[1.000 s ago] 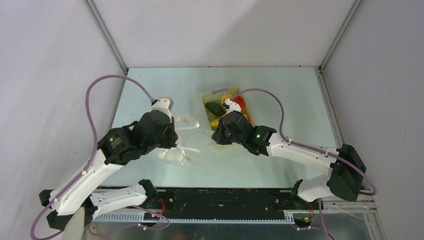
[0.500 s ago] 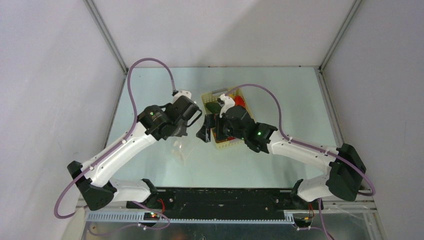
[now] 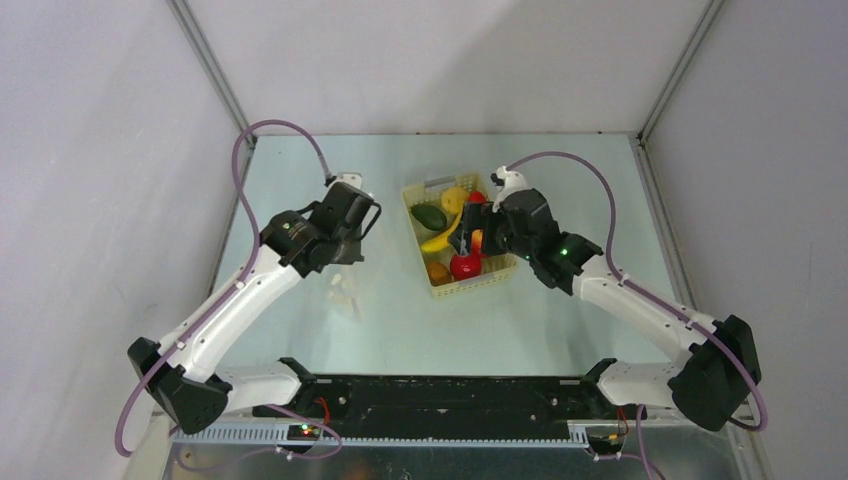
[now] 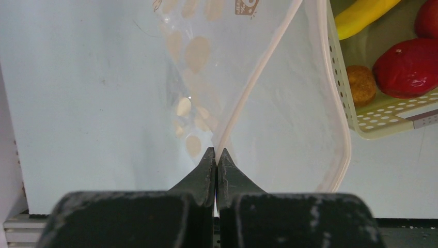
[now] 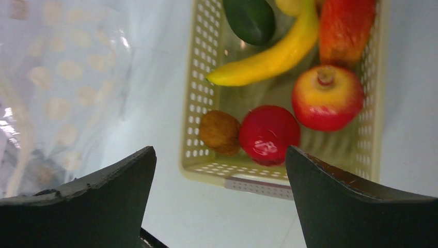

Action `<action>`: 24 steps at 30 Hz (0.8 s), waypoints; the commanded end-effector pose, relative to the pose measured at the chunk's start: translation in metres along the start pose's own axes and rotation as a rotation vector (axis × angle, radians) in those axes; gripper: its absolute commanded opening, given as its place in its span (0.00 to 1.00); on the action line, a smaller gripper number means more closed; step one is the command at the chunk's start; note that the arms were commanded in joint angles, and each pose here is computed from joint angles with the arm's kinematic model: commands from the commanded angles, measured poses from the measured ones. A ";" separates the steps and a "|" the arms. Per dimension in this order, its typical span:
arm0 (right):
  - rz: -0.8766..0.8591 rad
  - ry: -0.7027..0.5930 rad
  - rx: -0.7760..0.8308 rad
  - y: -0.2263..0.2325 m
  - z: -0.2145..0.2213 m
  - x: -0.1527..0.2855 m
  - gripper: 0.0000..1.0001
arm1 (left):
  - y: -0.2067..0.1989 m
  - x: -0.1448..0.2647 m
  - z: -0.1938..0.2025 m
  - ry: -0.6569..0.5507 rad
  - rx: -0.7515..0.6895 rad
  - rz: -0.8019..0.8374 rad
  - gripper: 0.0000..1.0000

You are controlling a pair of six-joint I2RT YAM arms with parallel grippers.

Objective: Place the food in the zip-top bag and seal the zipper
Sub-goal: Open the zipper of the food storage bag at the center of the board, then pick up the fake fruit from the bin.

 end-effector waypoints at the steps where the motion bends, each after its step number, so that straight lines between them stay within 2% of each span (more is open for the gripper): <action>1: 0.161 0.009 -0.054 -0.025 0.008 -0.011 1.00 | 0.003 0.004 -0.006 -0.080 0.034 0.060 0.00; 5: 0.267 0.000 -0.150 -0.040 0.012 -0.024 1.00 | 0.001 0.002 -0.005 -0.097 0.052 0.085 0.00; 13: 0.345 -0.029 -0.261 -0.039 0.024 -0.038 0.98 | -0.001 -0.001 -0.003 -0.101 0.058 0.106 0.00; 20: 0.374 -0.020 -0.278 -0.037 0.032 -0.063 0.96 | -0.003 -0.003 -0.002 -0.095 0.056 0.113 0.00; 24: 0.448 -0.004 -0.252 -0.040 0.039 -0.071 0.94 | -0.003 -0.003 -0.002 -0.095 0.056 0.114 0.00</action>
Point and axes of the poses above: each gripper's point midway between its finger pads, its own x axis back along the fingers, its own y axis along the line the jaws close on, z = x × y, the point moved 8 cm from there along x, back along the fingers, and after that the axes turned 12 degrees about -x, right-handed, at the moved point
